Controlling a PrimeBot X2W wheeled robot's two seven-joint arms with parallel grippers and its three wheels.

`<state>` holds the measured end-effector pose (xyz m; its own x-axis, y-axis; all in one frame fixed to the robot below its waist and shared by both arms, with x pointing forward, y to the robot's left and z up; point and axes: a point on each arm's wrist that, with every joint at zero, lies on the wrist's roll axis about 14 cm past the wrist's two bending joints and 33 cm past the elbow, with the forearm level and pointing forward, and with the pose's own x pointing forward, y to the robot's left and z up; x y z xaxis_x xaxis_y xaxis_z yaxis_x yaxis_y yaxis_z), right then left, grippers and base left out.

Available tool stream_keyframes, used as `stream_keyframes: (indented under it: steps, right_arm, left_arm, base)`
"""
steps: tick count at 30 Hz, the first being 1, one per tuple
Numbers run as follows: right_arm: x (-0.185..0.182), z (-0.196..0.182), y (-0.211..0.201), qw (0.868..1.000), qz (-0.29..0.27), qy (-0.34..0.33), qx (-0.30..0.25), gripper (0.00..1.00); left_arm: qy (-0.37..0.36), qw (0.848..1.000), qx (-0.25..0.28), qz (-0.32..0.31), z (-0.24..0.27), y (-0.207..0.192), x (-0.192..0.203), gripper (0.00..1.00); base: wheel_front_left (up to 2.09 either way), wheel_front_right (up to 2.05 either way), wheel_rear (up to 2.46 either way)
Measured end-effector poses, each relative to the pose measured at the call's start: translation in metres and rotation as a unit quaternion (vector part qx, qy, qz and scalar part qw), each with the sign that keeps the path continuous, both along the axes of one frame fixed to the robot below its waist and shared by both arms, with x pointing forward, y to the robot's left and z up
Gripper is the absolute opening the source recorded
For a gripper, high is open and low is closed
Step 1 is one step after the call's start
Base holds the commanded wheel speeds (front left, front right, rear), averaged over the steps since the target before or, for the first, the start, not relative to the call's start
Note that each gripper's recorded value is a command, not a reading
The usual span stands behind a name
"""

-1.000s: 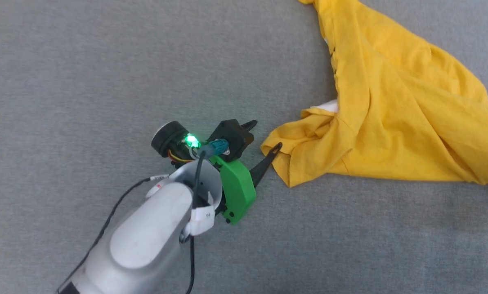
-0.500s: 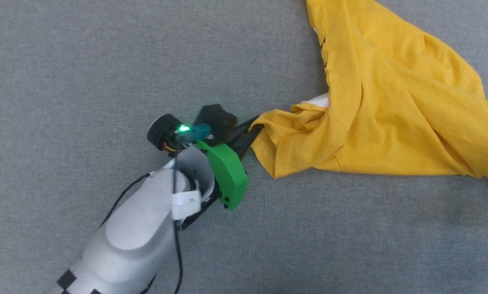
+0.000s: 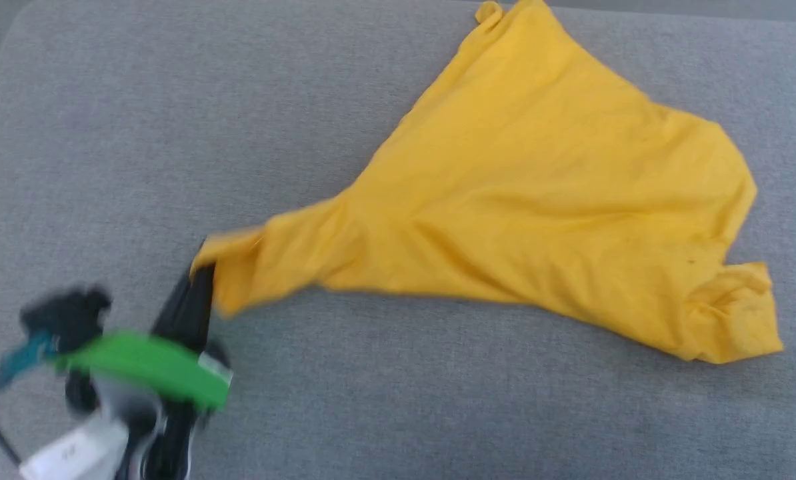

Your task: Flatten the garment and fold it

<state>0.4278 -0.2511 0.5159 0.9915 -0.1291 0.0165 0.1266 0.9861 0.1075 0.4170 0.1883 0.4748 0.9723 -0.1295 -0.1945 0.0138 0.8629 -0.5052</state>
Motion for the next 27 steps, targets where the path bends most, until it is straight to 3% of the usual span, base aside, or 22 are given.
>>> stream_keyframes:
  steps: [4,5,6,10,13,16,20,23,27]
  right_arm:
    - [0.0,-0.003,0.004,1.0,0.005,0.006,0.002,1.0]
    - [0.0,-0.004,0.004,1.0,0.006,0.008,0.002,1.0]
    - [0.0,-0.005,0.005,1.0,0.008,0.011,0.003,1.0]
    - [0.001,-0.005,0.009,1.0,0.014,0.014,0.005,1.0]
    - [0.001,-0.003,0.011,1.0,0.017,0.014,0.005,1.0]
    - [0.002,-0.002,0.013,1.0,0.02,0.013,0.003,1.0]
    - [0.004,-0.004,0.015,1.0,0.024,0.018,0.002,1.0]
    - [0.007,-0.008,0.017,0.999,0.027,0.024,0.001,1.0]
    - [0.013,-0.009,0.019,0.999,0.03,0.025,-0.005,1.0]
  left_arm:
    - [0.128,0.989,-0.016,0.069,-0.063,0.026,-0.056,0.0]
    - [0.148,0.986,-0.017,0.078,-0.074,0.028,-0.064,0.58]
    - [0.166,0.982,-0.016,0.093,-0.084,0.031,-0.072,1.0]
    - [0.145,0.981,-0.02,0.126,-0.083,0.036,-0.069,1.0]
    - [0.075,0.99,-0.036,0.118,-0.05,0.031,-0.046,1.0]
    - [-0.007,0.995,-0.015,0.096,-0.006,0.031,-0.021,1.0]
    - [-0.052,0.997,0.046,0.027,0.026,0.014,0.005,1.0]
    - [-0.042,0.992,0.107,-0.048,0.023,-0.008,0.023,1.0]
    - [0.002,0.979,0.144,-0.144,-0.003,-0.043,0.039,1.0]
  base:
    - [0.0,0.0,0.0]
    - [0.0,0.0,0.0]
    - [0.0,0.0,0.0]
    - [0.0,0.0,0.0]
    - [0.0,0.0,0.0]
    - [0.0,0.0,0.0]
    - [0.0,0.0,0.0]
    - [0.0,0.0,0.0]
    - [0.0,0.0,0.0]
